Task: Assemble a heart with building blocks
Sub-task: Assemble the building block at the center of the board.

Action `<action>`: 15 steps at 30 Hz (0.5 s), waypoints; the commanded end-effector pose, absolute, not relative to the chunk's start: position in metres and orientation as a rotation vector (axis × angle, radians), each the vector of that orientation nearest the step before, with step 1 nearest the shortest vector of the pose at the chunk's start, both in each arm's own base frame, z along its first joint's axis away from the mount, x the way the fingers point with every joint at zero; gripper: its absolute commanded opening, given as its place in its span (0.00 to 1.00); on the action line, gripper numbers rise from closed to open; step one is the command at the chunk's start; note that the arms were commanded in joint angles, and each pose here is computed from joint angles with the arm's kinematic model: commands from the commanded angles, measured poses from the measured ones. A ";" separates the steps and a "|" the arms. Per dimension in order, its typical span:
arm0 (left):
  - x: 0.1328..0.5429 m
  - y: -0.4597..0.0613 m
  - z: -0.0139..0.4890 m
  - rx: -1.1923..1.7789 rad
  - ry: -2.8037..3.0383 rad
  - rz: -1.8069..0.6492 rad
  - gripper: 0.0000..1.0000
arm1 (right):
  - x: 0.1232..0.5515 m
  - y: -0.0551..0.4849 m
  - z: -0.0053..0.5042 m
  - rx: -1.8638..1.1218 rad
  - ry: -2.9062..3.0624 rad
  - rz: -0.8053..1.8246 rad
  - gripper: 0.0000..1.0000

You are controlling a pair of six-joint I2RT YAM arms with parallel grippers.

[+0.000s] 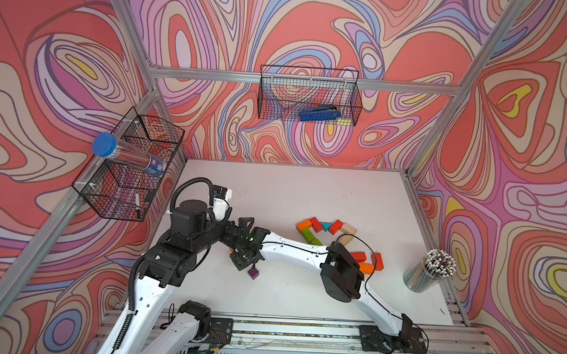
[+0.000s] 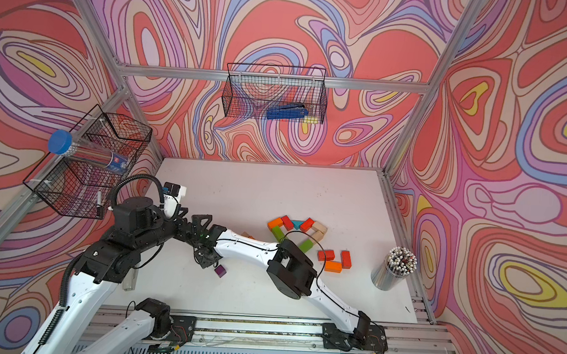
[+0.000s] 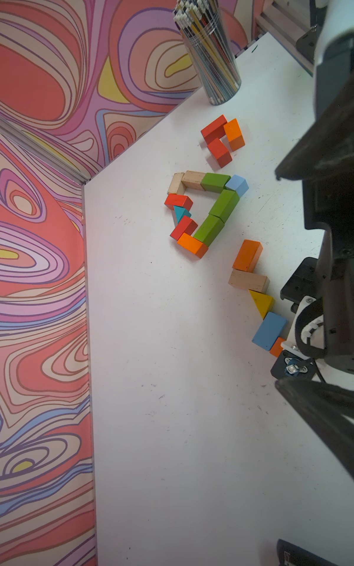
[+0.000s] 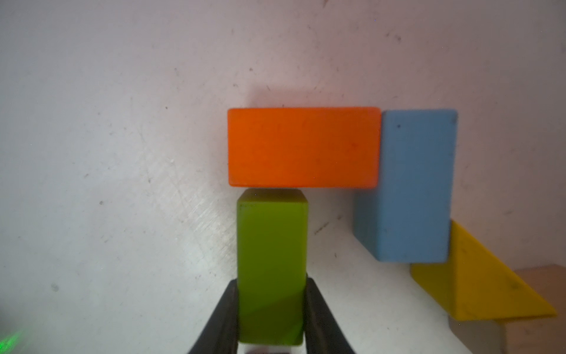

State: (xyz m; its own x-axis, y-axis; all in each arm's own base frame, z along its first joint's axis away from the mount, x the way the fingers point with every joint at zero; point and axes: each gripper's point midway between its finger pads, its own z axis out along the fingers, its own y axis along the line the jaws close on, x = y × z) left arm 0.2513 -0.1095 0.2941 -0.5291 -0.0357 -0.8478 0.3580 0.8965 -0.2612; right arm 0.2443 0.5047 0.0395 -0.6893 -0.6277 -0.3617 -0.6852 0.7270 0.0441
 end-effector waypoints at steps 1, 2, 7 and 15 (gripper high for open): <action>0.253 -0.110 0.295 0.246 2.061 -0.506 1.00 | 0.246 0.500 0.017 -1.039 2.645 0.216 0.30; 0.254 -0.110 0.296 0.246 2.060 -0.506 1.00 | 0.246 0.501 0.017 -1.038 2.645 0.221 0.30; 0.254 -0.110 0.295 0.244 2.063 -0.507 1.00 | 0.246 0.502 0.015 -1.042 2.645 0.223 0.30; 0.254 -0.110 0.295 0.245 2.062 -0.507 1.00 | 0.247 0.503 0.015 -1.042 2.646 0.227 0.31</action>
State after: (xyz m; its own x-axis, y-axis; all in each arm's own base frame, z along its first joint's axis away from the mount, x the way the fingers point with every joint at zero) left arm 0.2513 -0.1095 0.2942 -0.5288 -0.0358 -0.8480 0.3581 0.8964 -0.2611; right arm 0.2468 0.5074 0.0395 -0.6899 -0.6247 -0.3657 -0.6859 0.7256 0.0544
